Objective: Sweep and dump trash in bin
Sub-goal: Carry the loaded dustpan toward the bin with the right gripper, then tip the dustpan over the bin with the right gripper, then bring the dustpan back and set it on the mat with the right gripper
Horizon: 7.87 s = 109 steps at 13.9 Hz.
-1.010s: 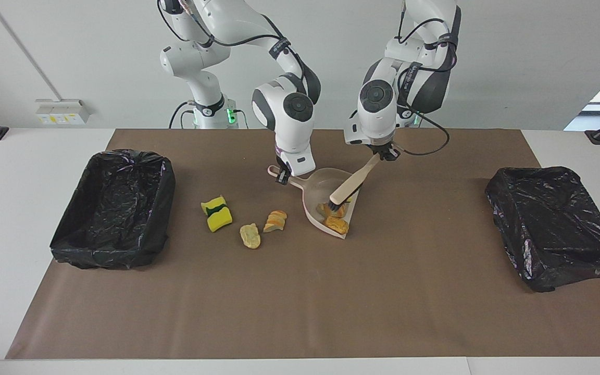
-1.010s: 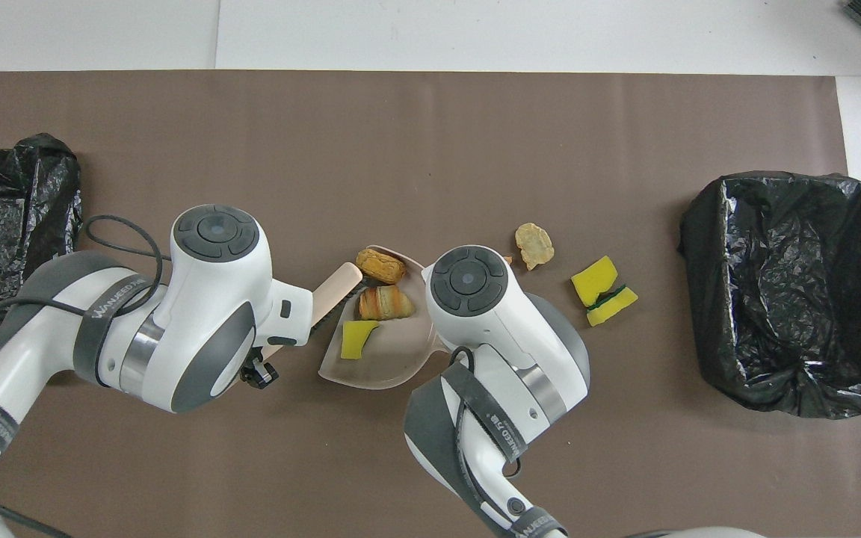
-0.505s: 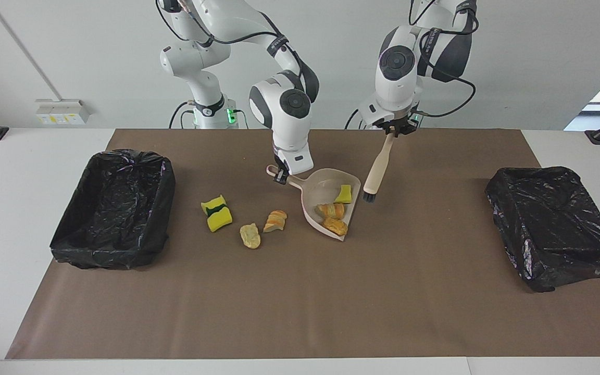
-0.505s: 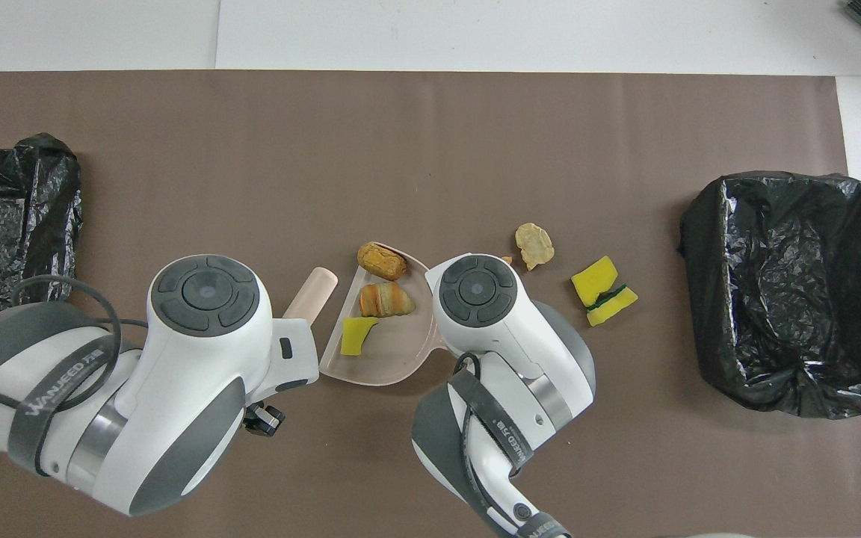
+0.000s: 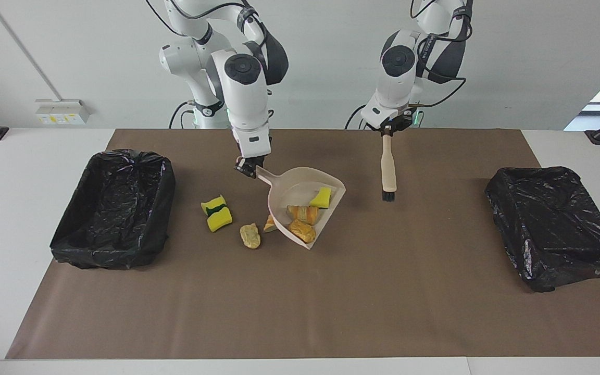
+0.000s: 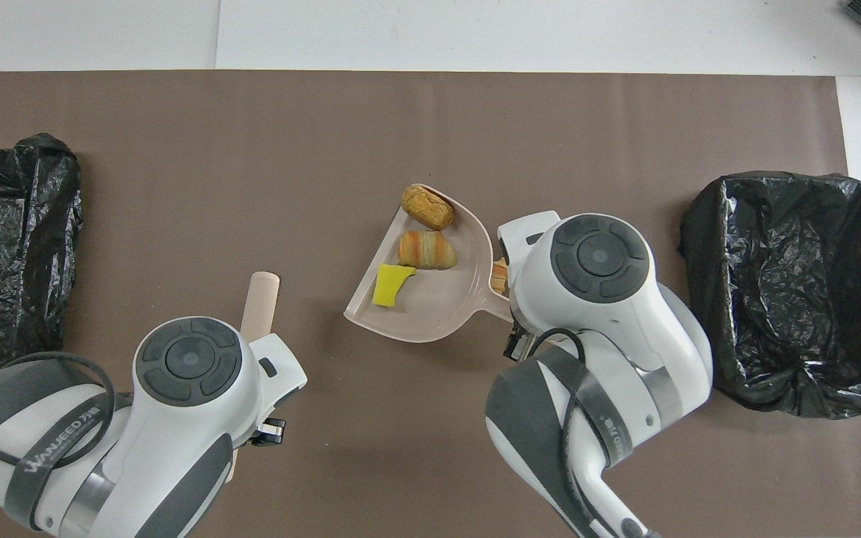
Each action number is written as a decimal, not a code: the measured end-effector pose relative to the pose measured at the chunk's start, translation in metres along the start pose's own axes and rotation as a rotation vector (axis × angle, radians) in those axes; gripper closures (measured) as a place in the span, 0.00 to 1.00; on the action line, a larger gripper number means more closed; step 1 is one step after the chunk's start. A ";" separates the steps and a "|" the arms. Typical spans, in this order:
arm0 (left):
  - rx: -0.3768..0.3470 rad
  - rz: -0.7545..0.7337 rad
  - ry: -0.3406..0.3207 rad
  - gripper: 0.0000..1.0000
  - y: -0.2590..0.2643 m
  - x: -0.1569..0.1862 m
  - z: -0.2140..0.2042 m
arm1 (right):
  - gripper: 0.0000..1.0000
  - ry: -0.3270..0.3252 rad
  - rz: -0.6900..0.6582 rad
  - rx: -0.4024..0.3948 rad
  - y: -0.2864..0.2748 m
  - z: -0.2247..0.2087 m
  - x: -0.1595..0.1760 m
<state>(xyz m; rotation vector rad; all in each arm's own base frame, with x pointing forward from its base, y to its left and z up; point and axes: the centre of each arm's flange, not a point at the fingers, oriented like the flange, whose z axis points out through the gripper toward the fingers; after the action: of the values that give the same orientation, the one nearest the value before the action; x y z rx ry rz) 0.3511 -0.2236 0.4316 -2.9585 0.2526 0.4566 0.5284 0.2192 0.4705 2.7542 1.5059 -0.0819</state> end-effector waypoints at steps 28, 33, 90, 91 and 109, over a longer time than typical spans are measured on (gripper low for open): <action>-0.136 -0.006 -0.071 0.74 0.204 -0.127 0.101 | 0.68 -0.422 -0.282 -0.104 0.292 -0.072 -0.451; -0.134 -0.013 -0.076 0.64 0.204 -0.123 0.102 | 0.68 -0.614 -0.456 -0.161 0.290 -0.058 -0.409; -0.056 0.067 0.331 0.00 -0.114 0.048 -0.186 | 0.68 0.044 1.141 0.107 -0.067 0.087 0.191; -0.056 0.067 0.331 0.00 -0.114 0.048 -0.186 | 0.68 0.052 1.139 0.109 -0.068 0.089 0.194; -0.059 0.052 0.333 0.00 -0.122 0.049 -0.187 | 0.00 0.076 1.069 0.099 -0.057 0.094 0.185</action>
<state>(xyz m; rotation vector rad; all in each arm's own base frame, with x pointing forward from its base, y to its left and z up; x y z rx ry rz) 0.4733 -0.1420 0.6067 -3.0787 0.3558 -0.0277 0.5759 0.4035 0.3691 3.2285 -0.1160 -0.0413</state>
